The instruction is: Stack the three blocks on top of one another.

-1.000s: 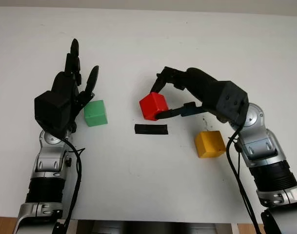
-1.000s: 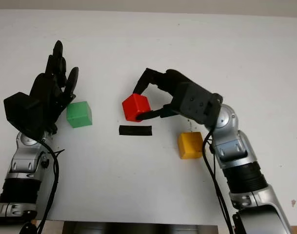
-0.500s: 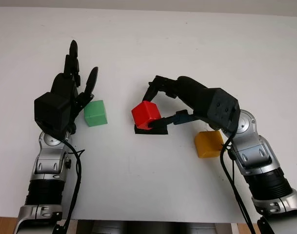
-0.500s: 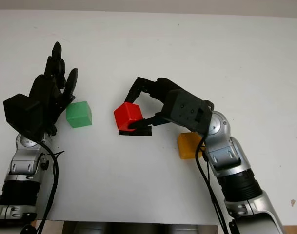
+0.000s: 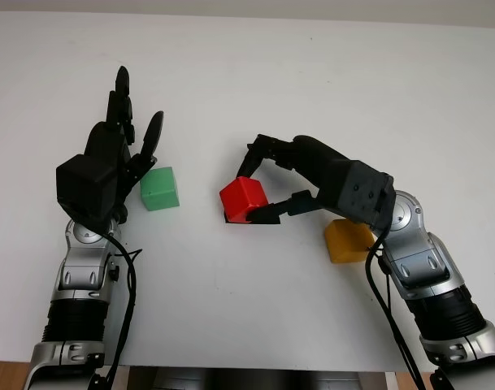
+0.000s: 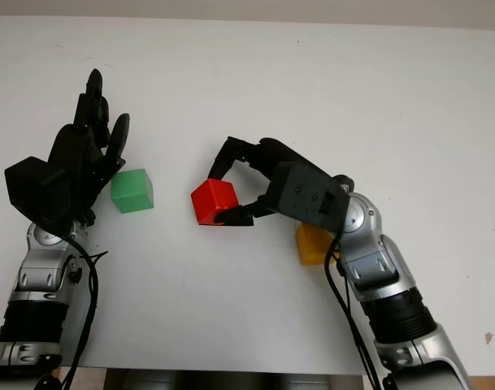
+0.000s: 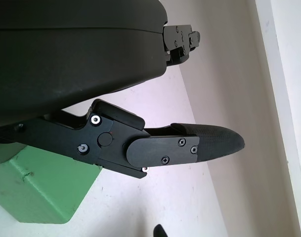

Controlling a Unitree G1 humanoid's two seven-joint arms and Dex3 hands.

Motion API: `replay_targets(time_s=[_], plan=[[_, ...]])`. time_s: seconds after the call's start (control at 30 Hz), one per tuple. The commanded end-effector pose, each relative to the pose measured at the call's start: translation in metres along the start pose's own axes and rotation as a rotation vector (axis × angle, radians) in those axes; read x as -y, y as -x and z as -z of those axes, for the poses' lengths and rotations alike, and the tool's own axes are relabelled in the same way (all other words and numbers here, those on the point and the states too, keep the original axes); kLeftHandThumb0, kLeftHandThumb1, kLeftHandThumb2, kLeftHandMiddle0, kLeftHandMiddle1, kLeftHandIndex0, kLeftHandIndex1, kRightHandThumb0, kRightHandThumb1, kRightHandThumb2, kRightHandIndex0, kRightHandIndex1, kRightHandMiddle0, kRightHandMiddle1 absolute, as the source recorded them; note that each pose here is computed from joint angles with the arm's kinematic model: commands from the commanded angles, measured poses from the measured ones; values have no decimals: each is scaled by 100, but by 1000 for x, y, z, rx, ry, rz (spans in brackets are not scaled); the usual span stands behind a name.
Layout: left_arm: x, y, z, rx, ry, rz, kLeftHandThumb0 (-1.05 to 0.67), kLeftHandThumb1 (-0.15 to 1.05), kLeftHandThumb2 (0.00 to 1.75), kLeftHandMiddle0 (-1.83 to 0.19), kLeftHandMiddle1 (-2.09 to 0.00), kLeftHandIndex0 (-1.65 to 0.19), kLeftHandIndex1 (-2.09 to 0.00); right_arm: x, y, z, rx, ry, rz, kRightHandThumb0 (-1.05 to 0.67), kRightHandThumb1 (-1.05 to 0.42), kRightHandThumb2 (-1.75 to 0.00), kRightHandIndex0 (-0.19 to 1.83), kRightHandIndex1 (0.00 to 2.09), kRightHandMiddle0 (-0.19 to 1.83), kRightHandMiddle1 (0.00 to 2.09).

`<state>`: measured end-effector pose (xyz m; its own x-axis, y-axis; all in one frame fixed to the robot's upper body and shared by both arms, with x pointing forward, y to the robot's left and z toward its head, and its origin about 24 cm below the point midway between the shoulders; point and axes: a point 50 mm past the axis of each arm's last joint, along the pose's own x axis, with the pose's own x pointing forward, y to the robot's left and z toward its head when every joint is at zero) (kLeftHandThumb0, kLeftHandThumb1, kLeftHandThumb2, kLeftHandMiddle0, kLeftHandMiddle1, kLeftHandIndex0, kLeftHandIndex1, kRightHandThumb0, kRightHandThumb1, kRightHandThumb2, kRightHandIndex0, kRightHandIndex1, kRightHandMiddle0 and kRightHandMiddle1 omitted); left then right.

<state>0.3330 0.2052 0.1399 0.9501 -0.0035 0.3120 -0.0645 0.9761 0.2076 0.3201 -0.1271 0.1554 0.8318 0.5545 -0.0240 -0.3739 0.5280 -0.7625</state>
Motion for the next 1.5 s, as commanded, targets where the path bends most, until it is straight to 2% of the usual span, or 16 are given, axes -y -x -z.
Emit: replay_targets(time_s=[0.0, 0.53, 1.13, 1.23, 1.27, 1.3, 1.37, 1.4, 1.47], plan=[[-1, 3, 1, 4, -15, 5, -81, 105, 46, 15, -6, 13, -5, 0, 2, 2, -6, 34, 9, -43, -93, -5, 25, 6, 39, 169], [-1, 2, 1, -3, -40, 9, -81, 105, 47, 14, -6, 12, -6, 4, 6, 12, 24, 232, 28, -45, -93, -5, 27, 6, 43, 162], [0, 1, 0, 5, -29, 11, -81, 105, 47, 15, -5, 13, -5, 8, 12, 6, 74, 327, 30, -45, -93, -5, 27, 6, 43, 158], [0, 1, 0, 4, -22, 8, -81, 105, 47, 15, -5, 13, -5, 10, 11, 5, 59, 351, 3, -51, -91, -5, 24, 4, 29, 120], [0, 1, -1, 5, -23, 6, -81, 105, 47, 16, -5, 13, -5, 11, 11, 5, 54, 360, -11, -55, -91, -5, 22, 4, 25, 102], [0, 1, -1, 4, -20, 6, -80, 105, 47, 16, -5, 13, -5, 12, 11, 5, 44, 378, -32, -61, -92, -6, 14, 2, 19, 73], [0, 1, -1, 4, -19, 6, -80, 105, 47, 16, -5, 13, -5, 15, 11, 5, 22, 410, -69, -71, -95, -6, 1, 2, 14, 36], [0, 1, -1, 4, -19, 5, -80, 105, 47, 16, -5, 13, -5, 16, 11, 4, 17, 417, -80, -76, -95, -5, -8, 1, 6, 22], [0, 1, -1, 1, -23, 7, -80, 105, 47, 16, -5, 13, -5, 19, 12, 2, 23, 422, -89, -82, -96, -6, -16, 0, -3, 12]])
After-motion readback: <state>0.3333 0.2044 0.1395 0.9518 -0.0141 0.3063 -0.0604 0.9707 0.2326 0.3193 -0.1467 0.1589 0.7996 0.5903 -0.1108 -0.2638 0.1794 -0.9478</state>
